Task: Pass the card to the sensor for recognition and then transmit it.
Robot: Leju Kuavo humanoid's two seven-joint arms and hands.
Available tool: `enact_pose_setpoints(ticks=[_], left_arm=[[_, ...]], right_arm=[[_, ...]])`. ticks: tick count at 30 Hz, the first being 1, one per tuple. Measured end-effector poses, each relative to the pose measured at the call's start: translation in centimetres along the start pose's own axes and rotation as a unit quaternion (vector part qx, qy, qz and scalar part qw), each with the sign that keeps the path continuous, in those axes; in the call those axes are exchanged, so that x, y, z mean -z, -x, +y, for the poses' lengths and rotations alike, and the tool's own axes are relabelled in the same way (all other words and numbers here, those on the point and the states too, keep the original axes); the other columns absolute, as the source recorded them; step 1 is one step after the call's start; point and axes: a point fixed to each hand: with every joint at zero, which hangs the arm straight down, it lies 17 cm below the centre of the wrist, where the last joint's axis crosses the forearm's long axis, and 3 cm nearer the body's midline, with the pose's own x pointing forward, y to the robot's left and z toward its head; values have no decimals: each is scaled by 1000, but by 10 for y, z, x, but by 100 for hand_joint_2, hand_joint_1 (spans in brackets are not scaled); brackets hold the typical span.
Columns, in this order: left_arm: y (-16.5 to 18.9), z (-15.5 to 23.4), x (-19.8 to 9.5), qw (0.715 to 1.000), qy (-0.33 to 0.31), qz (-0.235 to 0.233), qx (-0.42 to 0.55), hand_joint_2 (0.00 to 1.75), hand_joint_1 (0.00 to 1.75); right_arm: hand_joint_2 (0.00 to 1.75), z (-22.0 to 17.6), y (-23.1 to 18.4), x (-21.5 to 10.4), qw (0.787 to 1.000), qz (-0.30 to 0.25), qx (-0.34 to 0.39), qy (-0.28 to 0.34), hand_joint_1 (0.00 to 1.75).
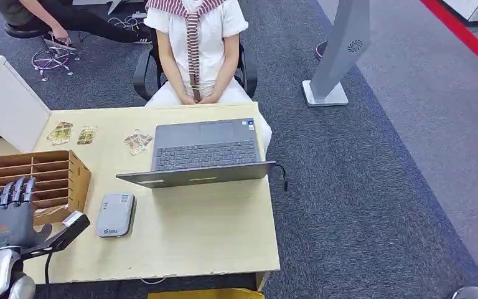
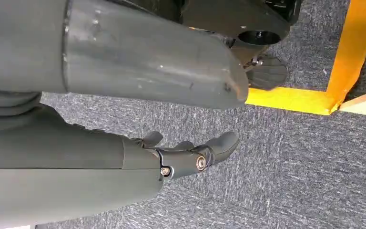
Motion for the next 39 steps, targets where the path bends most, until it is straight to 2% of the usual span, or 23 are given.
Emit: enact_pose_setpoints(ticks=[1, 2, 30, 39], left_arm=[[-1, 0, 0, 1000, 0, -1, 0, 175, 5], [-1, 0, 0, 1000, -1, -1, 0, 175, 175], [-9, 5, -2, 999, -21, -24, -36, 175, 175], [-31, 56, -26, 992, -90, -62, -62, 175, 175]], right_arm=[[0, 0, 0, 0, 1000, 0, 0, 0, 0], [0, 0, 0, 0, 1000, 0, 0, -1, 0], [0, 1, -6, 0, 1000, -8, 7, -3, 0], [0, -1, -3, 0, 1000, -9, 17, 4, 0]])
